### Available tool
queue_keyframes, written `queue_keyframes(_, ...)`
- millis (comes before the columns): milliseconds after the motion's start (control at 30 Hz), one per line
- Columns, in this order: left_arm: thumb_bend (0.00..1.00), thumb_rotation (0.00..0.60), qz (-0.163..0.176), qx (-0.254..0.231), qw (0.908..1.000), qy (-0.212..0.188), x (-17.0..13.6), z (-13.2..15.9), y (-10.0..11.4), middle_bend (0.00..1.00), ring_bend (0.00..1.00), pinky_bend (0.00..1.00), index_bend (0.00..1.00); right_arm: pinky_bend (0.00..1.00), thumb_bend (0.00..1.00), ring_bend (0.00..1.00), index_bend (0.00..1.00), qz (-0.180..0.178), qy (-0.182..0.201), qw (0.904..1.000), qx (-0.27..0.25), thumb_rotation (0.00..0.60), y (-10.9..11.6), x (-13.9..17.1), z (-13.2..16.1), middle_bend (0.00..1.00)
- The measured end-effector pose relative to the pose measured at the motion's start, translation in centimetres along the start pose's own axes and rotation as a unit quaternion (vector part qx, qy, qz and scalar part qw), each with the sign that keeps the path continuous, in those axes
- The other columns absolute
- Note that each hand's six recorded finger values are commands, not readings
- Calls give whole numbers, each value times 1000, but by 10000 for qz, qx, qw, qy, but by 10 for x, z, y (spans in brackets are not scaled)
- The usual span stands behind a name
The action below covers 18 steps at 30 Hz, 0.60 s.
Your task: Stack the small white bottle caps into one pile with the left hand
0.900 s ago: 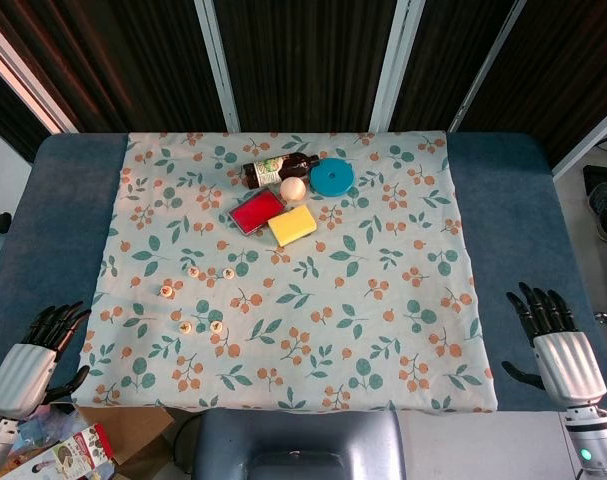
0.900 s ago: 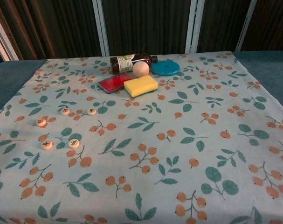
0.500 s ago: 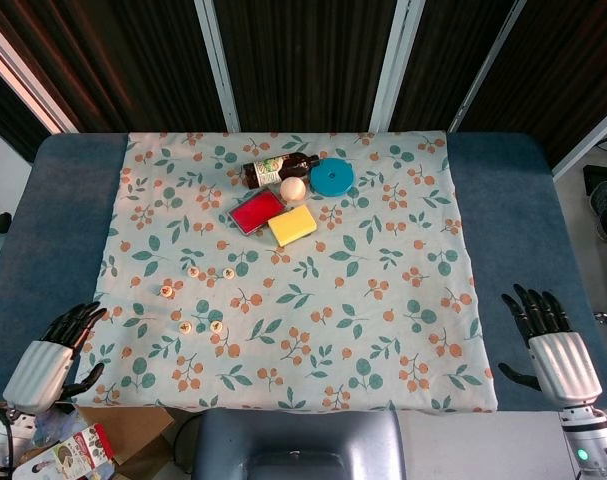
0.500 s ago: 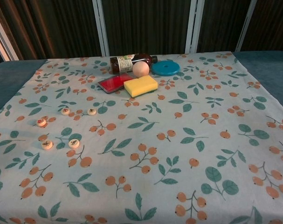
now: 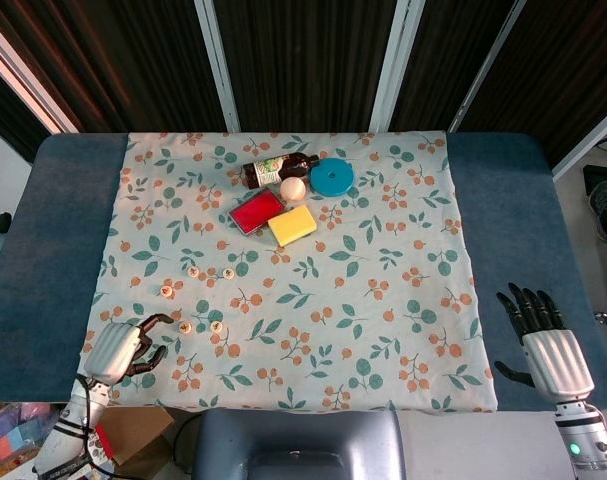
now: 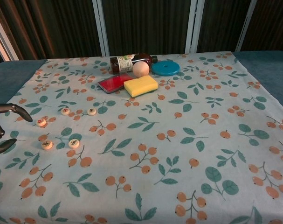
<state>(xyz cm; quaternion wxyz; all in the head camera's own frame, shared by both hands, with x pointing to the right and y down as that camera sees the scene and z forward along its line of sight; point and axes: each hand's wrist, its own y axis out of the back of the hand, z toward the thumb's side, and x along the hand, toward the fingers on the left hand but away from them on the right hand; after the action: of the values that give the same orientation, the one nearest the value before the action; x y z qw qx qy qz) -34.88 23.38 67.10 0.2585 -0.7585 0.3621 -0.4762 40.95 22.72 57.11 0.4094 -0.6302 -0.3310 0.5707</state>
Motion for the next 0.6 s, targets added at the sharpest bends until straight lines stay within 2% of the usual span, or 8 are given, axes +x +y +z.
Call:
queue_keyframes(200, 432, 600, -187, 119, 9994, 254, 27, 4, -21, 1000, 1000, 1000, 335, 0, 48, 0, 0, 5, -23, 10000, 2, 600, 0, -1, -1, 0)
queue_keyframes(600, 429, 600, -417, 251, 9979, 423, 44, 6, -40, 1000, 1000, 1000, 339, 0, 48, 0, 0, 15, -32, 10000, -29, 600, -1, -1, -1, 0)
